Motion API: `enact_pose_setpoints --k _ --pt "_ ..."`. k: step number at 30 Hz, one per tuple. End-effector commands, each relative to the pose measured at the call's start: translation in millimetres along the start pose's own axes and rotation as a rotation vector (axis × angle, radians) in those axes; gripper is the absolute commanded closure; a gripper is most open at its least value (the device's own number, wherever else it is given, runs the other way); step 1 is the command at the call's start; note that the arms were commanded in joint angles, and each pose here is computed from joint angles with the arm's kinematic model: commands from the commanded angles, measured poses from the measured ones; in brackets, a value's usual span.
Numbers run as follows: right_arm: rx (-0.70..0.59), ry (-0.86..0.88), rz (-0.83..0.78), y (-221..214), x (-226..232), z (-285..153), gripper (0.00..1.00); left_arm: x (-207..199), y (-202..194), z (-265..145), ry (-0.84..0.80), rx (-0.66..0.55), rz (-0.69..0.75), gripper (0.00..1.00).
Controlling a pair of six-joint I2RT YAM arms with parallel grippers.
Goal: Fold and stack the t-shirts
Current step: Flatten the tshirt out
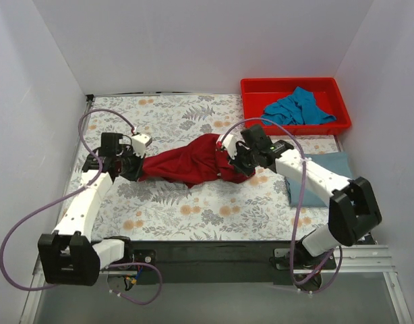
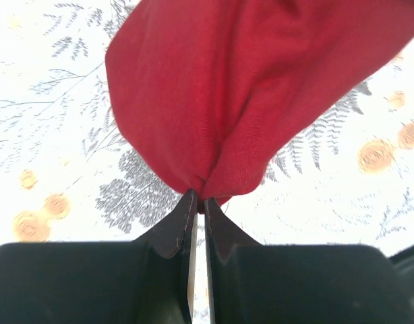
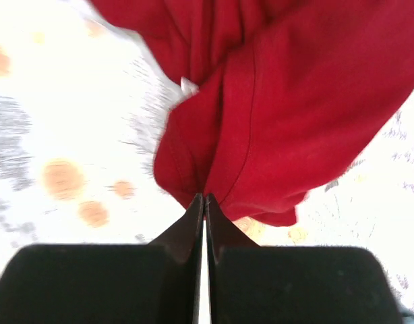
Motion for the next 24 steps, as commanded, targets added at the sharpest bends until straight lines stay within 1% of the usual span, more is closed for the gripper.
enact_pose_setpoints --k 1,2,4,5,7,8,9,11,12,14,15,16,18,19,21,22,23,24 --pt "-0.128 0.253 -0.058 34 53 -51 0.99 -15 4 -36 -0.051 -0.044 0.048 1.0" --pt "-0.144 0.282 -0.069 35 60 -60 0.99 -14 9 -51 -0.009 -0.087 0.068 1.0" --pt "-0.194 0.299 -0.097 43 69 -87 0.99 -11 13 -68 0.046 -0.123 0.082 1.0" --pt "-0.21 0.283 -0.101 47 69 -95 0.99 -5 19 -80 0.102 -0.151 0.089 1.0" --pt "-0.258 0.228 -0.086 57 56 -114 0.99 2 27 -87 0.146 -0.174 0.073 1.0" --pt "-0.263 0.213 -0.068 58 48 -115 0.99 13 37 -91 0.2 -0.199 0.072 1.0" --pt "-0.27 0.173 -0.027 59 28 -118 0.99 21 40 -85 0.21 -0.184 0.055 1.0" --pt "-0.279 0.141 0.02 63 0 -115 0.99 38 50 -81 0.266 -0.191 0.019 1.0" --pt "-0.286 0.097 0.068 61 -26 -115 0.99 57 64 -78 0.321 -0.211 0.018 1.0" --pt "-0.27 0.059 0.123 58 -53 -109 0.99 74 77 -71 0.363 -0.221 -0.009 1.0" --pt "-0.26 0.043 0.154 56 -72 -100 0.99 86 89 -70 0.396 -0.248 -0.009 1.0" --pt "-0.246 0.019 0.167 55 -82 -94 0.99 100 92 -56 0.406 -0.212 -0.026 1.0" --pt "-0.223 0.002 0.178 52 -97 -74 0.99 117 101 -39 0.424 -0.203 -0.05 1.0" --pt "-0.211 -0.011 0.182 50 -103 -68 0.99 127 97 -21 0.43 -0.159 -0.063 1.0" --pt "-0.183 -0.041 0.212 44 -115 -53 0.99 141 94 0 0.436 -0.123 -0.092 1.0" --pt "-0.15 -0.09 0.229 37 -125 -49 0.99 147 91 7 0.446 -0.103 -0.109 1.0" --pt "-0.115 -0.111 0.253 30 -131 -41 0.99 151 87 26 0.414 -0.071 -0.13 1.0" --pt "-0.1 -0.138 0.261 25 -137 -40 0.99 163 81 27 0.419 -0.068 -0.174 1.0"
Point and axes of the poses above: each gripper's point midway between its finger pads, its own z axis out along the fingers, its own x axis along the line the jaws close on, y = z × x, the point moved 1 cm from there along -z, back along the fingers, and after that the axes turned 10 degrees about z, right-handed, at the moved point
